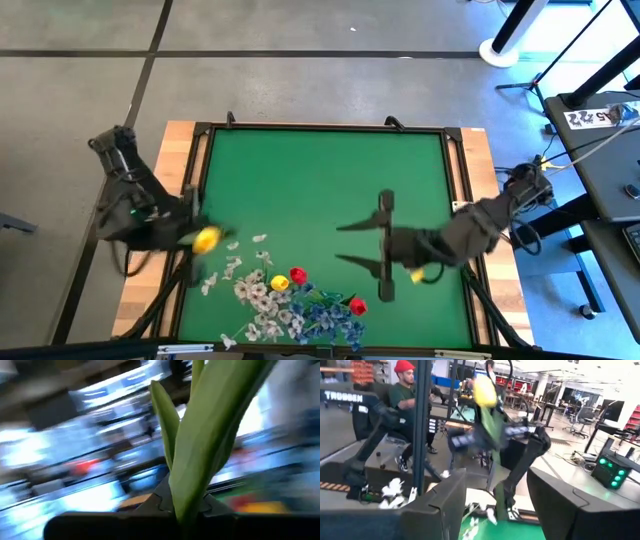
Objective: Sort flowers into vase by color
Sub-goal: Put the yellow flower into the purple vase
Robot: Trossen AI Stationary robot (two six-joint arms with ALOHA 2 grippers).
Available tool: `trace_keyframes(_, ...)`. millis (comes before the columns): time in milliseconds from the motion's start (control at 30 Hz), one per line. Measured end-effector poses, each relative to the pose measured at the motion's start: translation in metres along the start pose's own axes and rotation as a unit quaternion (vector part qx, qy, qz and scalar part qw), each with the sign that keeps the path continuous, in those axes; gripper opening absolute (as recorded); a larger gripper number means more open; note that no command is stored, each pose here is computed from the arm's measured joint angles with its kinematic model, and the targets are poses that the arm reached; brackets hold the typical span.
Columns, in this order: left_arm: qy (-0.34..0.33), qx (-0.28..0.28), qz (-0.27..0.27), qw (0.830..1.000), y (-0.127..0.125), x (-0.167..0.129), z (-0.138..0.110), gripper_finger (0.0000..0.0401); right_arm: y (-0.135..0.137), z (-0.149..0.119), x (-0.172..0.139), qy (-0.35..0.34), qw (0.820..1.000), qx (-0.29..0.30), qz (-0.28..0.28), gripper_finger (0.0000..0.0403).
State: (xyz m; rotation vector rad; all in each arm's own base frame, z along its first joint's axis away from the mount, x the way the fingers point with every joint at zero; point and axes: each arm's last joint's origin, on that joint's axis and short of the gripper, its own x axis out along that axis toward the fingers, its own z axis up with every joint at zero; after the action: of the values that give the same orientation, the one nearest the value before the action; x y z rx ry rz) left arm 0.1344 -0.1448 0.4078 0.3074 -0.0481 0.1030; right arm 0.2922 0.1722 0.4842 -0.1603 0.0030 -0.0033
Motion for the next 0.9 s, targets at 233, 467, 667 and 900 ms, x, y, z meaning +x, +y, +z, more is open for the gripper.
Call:
trace_keyframes(233,-0.079,-0.09,-0.285,0.951,-0.042,-0.037,0.011,0.0,0.034,-0.017,-0.015,0.036,0.998,-0.027,-0.043,0.0209)
trace_keyframes(467,-0.065,0.004,-0.345,0.936,-0.118,-0.06,-0.008,0.0,0.053,-0.032,-0.026,0.057,0.995,-0.041,-0.078,0.0209)
trace_keyframes(667,-0.058,0.029,-0.323,0.944,-0.161,-0.057,-0.025,0.0,0.051,-0.034,-0.025,0.062,0.993,-0.023,-0.095,0.0209)
trace_keyframes(900,-0.074,0.093,-0.276,0.954,-0.202,-0.032,-0.051,0.0,0.052,-0.037,-0.025,0.074,0.992,-0.035,-0.094,0.0209)
